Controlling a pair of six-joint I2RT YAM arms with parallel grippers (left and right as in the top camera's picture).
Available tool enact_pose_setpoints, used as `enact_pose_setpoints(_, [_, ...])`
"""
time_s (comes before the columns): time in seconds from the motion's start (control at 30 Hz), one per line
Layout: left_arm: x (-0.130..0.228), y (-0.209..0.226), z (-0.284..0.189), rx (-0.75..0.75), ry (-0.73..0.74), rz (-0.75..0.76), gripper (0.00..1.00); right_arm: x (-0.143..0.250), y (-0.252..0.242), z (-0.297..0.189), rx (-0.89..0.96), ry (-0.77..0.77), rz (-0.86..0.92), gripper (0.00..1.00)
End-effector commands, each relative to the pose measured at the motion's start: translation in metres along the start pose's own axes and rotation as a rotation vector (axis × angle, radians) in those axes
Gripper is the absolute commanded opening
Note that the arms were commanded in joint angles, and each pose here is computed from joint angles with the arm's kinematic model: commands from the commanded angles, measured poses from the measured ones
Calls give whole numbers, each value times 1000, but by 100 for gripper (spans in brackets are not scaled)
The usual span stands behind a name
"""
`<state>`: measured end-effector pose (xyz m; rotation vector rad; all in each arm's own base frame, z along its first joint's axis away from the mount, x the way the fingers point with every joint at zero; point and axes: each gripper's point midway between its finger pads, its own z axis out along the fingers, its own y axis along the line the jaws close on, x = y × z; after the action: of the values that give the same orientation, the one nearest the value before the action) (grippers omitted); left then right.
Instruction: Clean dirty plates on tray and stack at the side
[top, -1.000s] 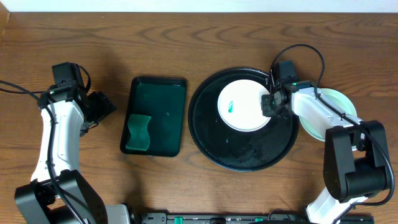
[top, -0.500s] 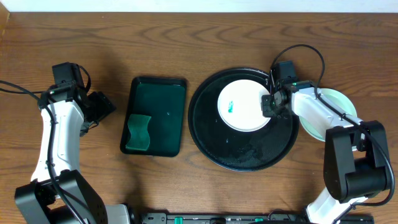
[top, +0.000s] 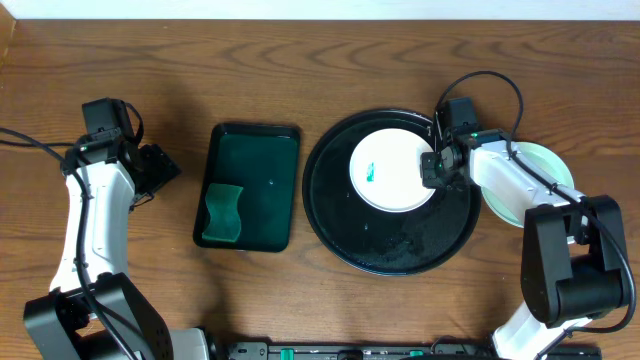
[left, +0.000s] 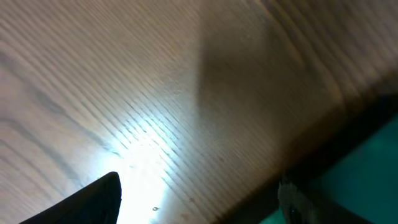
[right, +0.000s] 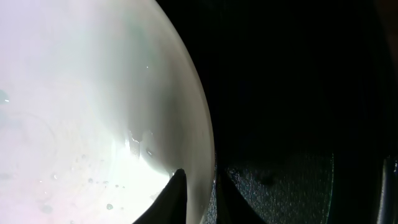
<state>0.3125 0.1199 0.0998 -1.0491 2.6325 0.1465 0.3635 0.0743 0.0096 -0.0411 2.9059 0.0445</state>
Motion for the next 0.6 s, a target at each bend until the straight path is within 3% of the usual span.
enact_pose_setpoints(0.0, [-11, 6, -7, -33, -47, -6, 81, 0, -1, -1, 5, -5, -1, 16])
enact_pose_setpoints(0.2, [-13, 2, -7, -10, -53, -71, 81, -1, -1, -1, 4, -10, -1, 18])
enact_pose_setpoints(0.43, [14, -35, -12, 211, 104, -92, 81, -1, -1, -1, 4, -10, -1, 20])
enact_pose_setpoints(0.57, [31, -39, -15, 239, 183, -93, 81, -1, -1, -1, 4, -10, -1, 22])
